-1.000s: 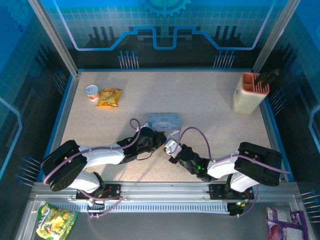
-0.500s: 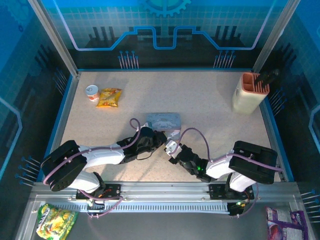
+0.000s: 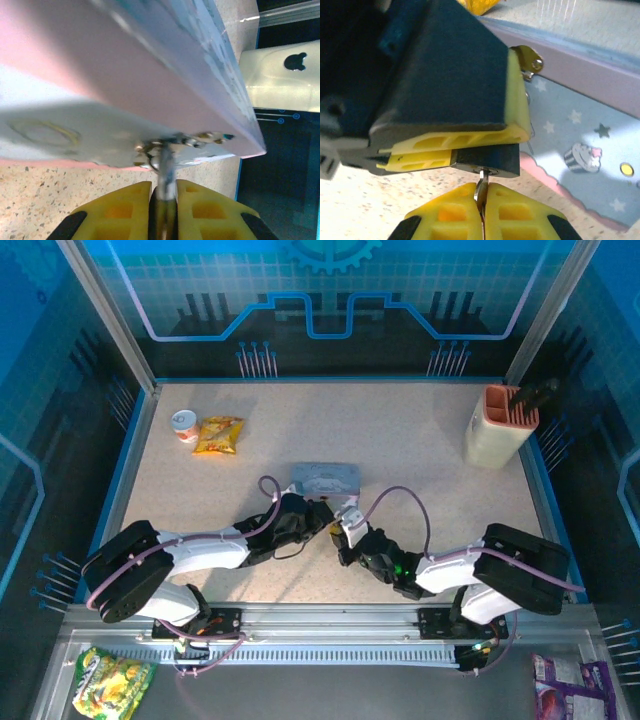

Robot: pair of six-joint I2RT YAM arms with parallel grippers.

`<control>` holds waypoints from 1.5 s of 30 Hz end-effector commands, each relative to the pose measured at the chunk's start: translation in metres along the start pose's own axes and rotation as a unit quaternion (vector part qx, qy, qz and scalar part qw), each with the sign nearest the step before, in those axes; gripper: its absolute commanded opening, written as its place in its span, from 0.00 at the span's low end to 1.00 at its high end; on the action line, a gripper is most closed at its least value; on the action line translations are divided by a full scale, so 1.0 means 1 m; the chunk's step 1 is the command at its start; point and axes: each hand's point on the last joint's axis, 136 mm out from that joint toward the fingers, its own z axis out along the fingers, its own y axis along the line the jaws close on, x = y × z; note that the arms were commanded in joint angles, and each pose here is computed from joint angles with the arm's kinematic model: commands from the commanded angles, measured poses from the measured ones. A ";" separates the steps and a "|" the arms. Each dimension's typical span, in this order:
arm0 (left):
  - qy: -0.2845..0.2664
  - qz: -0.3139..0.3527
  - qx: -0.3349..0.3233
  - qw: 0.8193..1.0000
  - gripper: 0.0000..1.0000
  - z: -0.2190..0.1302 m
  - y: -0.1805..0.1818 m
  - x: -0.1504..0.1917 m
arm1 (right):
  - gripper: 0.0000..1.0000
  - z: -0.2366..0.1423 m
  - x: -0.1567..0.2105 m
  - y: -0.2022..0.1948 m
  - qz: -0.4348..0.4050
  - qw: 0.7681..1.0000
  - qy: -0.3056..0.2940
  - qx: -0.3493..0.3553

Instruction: Unlock the padlock with the key

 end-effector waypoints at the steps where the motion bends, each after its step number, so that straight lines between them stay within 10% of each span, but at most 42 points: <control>1: -0.005 0.025 -0.010 1.000 0.00 0.001 -0.001 -0.001 | 0.03 0.004 -0.013 0.014 0.180 0.982 0.011 -0.050; 10: -0.008 0.045 -0.035 0.998 0.00 0.005 0.009 -0.004 | 0.00 0.018 0.023 0.030 0.312 0.943 0.052 -0.102; 22: -0.021 0.085 -0.088 0.992 0.00 -0.001 0.021 -0.013 | 0.01 0.018 0.037 0.012 0.305 0.948 0.070 -0.062; 34: -0.025 0.221 -0.144 0.964 0.00 -0.002 0.012 -0.028 | 0.55 -0.002 0.048 -0.018 0.248 0.953 0.172 -0.017; 45: -0.010 0.280 -0.198 0.939 0.00 0.000 0.021 -0.025 | 0.70 -0.037 0.024 -0.061 0.195 0.964 0.173 0.050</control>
